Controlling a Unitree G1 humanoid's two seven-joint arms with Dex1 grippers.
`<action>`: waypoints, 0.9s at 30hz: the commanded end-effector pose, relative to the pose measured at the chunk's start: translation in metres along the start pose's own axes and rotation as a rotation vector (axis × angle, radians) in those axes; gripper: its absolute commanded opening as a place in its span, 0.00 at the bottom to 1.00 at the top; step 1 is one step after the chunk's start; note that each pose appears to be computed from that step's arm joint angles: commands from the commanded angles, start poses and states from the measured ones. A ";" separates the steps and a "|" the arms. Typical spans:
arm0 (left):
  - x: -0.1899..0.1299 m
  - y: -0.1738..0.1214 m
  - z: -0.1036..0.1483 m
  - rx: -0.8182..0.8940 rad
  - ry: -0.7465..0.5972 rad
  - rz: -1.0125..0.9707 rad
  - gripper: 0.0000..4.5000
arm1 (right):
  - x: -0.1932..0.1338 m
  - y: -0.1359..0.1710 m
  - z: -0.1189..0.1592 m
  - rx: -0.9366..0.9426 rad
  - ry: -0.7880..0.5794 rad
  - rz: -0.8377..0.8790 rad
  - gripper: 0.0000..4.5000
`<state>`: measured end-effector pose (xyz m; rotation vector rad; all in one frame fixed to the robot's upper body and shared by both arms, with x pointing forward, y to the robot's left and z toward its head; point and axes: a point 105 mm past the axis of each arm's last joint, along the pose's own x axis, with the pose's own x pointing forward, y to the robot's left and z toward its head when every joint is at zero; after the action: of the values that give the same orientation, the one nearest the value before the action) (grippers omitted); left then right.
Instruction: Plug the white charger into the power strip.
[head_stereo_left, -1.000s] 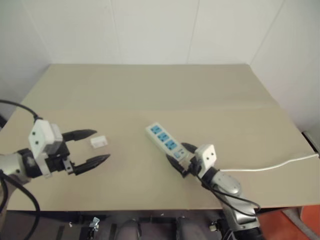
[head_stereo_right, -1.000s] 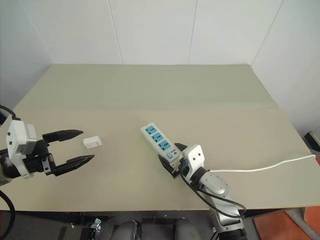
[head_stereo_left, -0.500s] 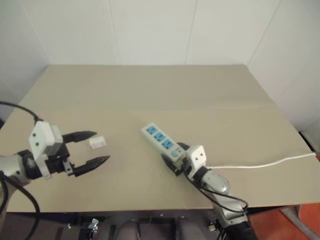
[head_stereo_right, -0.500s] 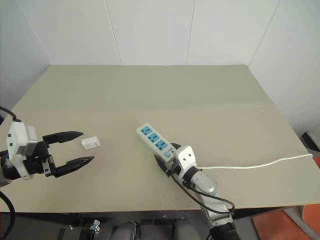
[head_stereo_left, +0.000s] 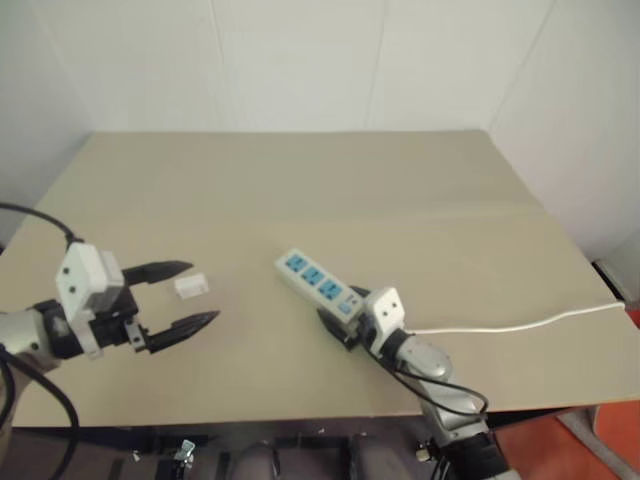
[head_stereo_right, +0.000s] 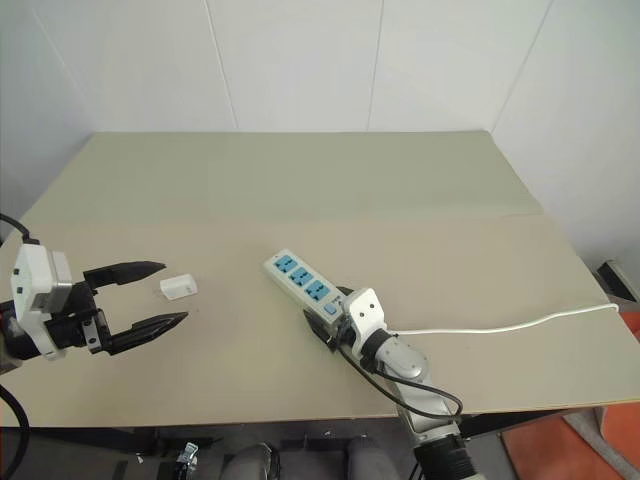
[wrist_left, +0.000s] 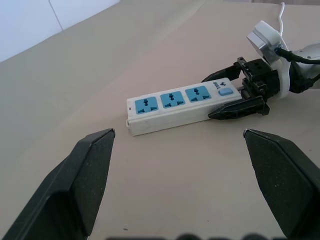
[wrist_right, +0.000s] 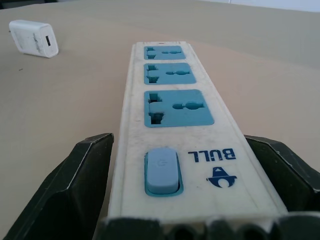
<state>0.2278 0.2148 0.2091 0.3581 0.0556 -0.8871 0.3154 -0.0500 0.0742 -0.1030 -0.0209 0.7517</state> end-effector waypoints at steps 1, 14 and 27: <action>-0.003 0.001 0.008 0.043 -0.019 0.013 1.00 | 0.003 0.003 -0.024 0.061 0.108 0.015 1.00; -0.004 0.003 0.009 0.052 -0.015 0.017 1.00 | 0.002 0.004 -0.022 0.054 0.087 0.041 0.77; 0.000 0.015 0.014 0.066 -0.020 -0.043 1.00 | 0.012 -0.013 0.031 -0.089 -0.135 0.263 0.77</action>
<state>0.2364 0.2208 0.2190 0.3752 0.0396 -0.9050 0.3317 -0.0525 0.0839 -0.1438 -0.0771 0.9450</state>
